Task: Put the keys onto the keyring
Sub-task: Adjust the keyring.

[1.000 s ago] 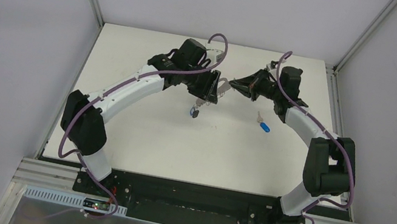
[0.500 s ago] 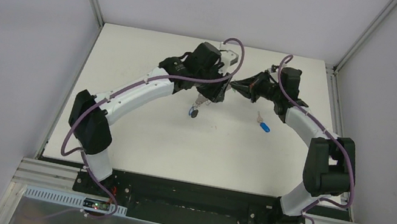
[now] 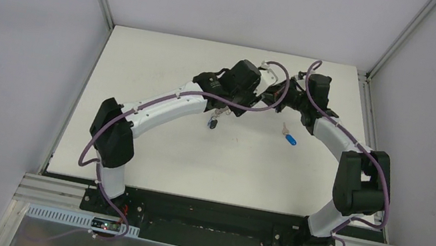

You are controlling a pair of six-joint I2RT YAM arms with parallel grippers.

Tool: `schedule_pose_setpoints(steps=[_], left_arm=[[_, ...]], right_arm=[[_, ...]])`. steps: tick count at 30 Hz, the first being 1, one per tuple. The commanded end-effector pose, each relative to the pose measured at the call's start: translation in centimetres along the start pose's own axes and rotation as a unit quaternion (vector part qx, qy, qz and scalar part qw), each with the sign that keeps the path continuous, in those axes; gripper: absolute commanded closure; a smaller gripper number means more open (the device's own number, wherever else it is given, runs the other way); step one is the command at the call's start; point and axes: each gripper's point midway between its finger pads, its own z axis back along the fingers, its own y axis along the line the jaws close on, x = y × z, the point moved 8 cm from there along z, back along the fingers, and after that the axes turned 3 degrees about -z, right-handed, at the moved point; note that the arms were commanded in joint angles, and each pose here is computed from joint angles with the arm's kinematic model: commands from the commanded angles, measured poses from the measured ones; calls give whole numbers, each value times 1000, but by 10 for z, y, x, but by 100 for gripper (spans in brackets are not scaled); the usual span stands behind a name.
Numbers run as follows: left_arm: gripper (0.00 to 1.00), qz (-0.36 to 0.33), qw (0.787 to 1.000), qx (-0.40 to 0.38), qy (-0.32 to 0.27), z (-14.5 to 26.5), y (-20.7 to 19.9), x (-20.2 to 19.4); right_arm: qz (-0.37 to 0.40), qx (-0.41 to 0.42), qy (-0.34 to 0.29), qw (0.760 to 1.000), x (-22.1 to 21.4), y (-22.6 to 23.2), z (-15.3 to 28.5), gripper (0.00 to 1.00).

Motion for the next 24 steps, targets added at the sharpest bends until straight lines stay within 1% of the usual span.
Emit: schedule_pose_setpoints(steps=[1, 3, 5, 7, 10, 12, 15, 20, 22, 24], left_arm=[[56, -34, 998, 44, -24, -3, 8, 10], [58, -37, 998, 49, -32, -5, 9, 13], [62, -43, 997, 50, -36, -7, 10, 16], [70, -48, 997, 48, -39, -7, 10, 19], [86, -52, 997, 33, -47, -5, 8, 23], [90, -54, 997, 18, -48, -4, 6, 24], [90, -48, 998, -3, -50, 0, 3, 27], [80, -20, 998, -39, -50, 5, 0, 31], [78, -8, 998, -47, -51, 6, 1, 33], [79, 0, 998, -46, -48, 5, 4, 34]], right_arm=[[-1, 17, -2, 1000, 0, 9, 3, 100], [-2, 16, -3, 1000, 0, 8, 4, 100], [-1, 15, -4, 1000, 0, 7, 3, 100], [0, 15, -5, 1000, 0, 6, 3, 100], [3, 15, -5, 1000, 0, 6, 3, 100], [4, 15, -6, 1000, 0, 6, 3, 100], [5, 13, -7, 1000, 1, 4, 3, 100], [6, 12, -8, 1000, 1, 3, 3, 100], [6, 13, -8, 1000, 1, 3, 4, 100], [7, 14, -7, 1000, 0, 4, 4, 100]])
